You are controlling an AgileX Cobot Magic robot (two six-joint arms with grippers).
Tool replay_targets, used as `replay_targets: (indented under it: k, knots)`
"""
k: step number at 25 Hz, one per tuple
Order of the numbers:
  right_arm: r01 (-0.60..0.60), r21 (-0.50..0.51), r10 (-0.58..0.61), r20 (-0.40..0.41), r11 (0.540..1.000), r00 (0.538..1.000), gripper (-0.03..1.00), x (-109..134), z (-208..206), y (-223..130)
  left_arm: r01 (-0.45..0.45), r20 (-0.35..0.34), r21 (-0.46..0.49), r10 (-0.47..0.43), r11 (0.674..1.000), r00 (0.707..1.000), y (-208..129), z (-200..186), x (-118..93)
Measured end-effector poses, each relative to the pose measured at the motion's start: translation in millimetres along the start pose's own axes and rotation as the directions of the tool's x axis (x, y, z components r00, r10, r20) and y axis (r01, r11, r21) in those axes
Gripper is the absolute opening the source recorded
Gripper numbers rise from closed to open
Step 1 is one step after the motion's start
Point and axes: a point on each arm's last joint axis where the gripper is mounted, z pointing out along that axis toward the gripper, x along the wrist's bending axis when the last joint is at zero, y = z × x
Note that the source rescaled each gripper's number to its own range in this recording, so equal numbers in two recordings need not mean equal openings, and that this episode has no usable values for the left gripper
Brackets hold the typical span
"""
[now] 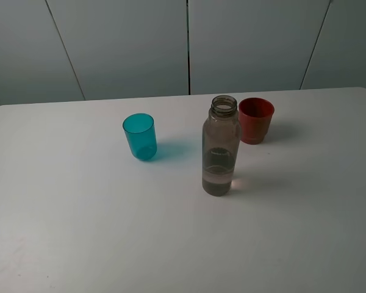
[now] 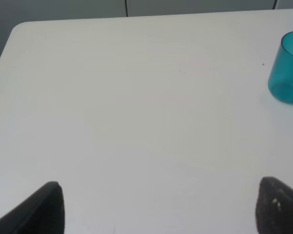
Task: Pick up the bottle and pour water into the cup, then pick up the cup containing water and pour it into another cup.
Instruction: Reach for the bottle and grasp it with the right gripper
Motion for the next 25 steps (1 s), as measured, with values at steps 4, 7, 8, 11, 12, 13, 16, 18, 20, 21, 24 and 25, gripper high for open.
replay_targets:
  k: [4, 7, 8, 11, 12, 13, 16, 18, 20, 21, 24, 25]
  knots:
    - [0.0, 0.0, 0.0, 0.0, 1.0, 1.0, 1.0, 0.0, 0.0, 0.0, 0.0, 0.0, 0.0, 0.0, 1.0, 1.0, 0.0, 0.0, 0.0]
    - [0.0, 0.0, 0.0, 0.0, 1.0, 1.0, 1.0, 0.0, 0.0, 0.0, 0.0, 0.0, 0.0, 0.0, 1.0, 1.0, 0.0, 0.0, 0.0]
    - [0.0, 0.0, 0.0, 0.0, 1.0, 1.0, 1.0, 0.0, 0.0, 0.0, 0.0, 0.0, 0.0, 0.0, 1.0, 1.0, 0.0, 0.0, 0.0]
    - [0.0, 0.0, 0.0, 0.0, 1.0, 1.0, 1.0, 0.0, 0.0, 0.0, 0.0, 0.0, 0.0, 0.0, 1.0, 1.0, 0.0, 0.0, 0.0]
    - [0.0, 0.0, 0.0, 0.0, 1.0, 1.0, 1.0, 0.0, 0.0, 0.0, 0.0, 0.0, 0.0, 0.0, 1.0, 1.0, 0.0, 0.0, 0.0]
    - [0.0, 0.0, 0.0, 0.0, 1.0, 1.0, 1.0, 0.0, 0.0, 0.0, 0.0, 0.0, 0.0, 0.0, 1.0, 1.0, 0.0, 0.0, 0.0]
    - [0.0, 0.0, 0.0, 0.0, 1.0, 1.0, 1.0, 0.0, 0.0, 0.0, 0.0, 0.0, 0.0, 0.0, 1.0, 1.0, 0.0, 0.0, 0.0]
    - [0.0, 0.0, 0.0, 0.0, 1.0, 1.0, 1.0, 0.0, 0.0, 0.0, 0.0, 0.0, 0.0, 0.0, 1.0, 1.0, 0.0, 0.0, 0.0]
    - [0.0, 0.0, 0.0, 0.0, 1.0, 1.0, 1.0, 0.0, 0.0, 0.0, 0.0, 0.0, 0.0, 0.0, 1.0, 1.0, 0.0, 0.0, 0.0]
    - [0.0, 0.0, 0.0, 0.0, 1.0, 1.0, 1.0, 0.0, 0.0, 0.0, 0.0, 0.0, 0.0, 0.0, 1.0, 1.0, 0.0, 0.0, 0.0]
    - [0.0, 0.0, 0.0, 0.0, 1.0, 1.0, 1.0, 0.0, 0.0, 0.0, 0.0, 0.0, 0.0, 0.0, 1.0, 1.0, 0.0, 0.0, 0.0]
    - [0.0, 0.0, 0.0, 0.0, 1.0, 1.0, 1.0, 0.0, 0.0, 0.0, 0.0, 0.0, 0.0, 0.0, 1.0, 1.0, 0.0, 0.0, 0.0]
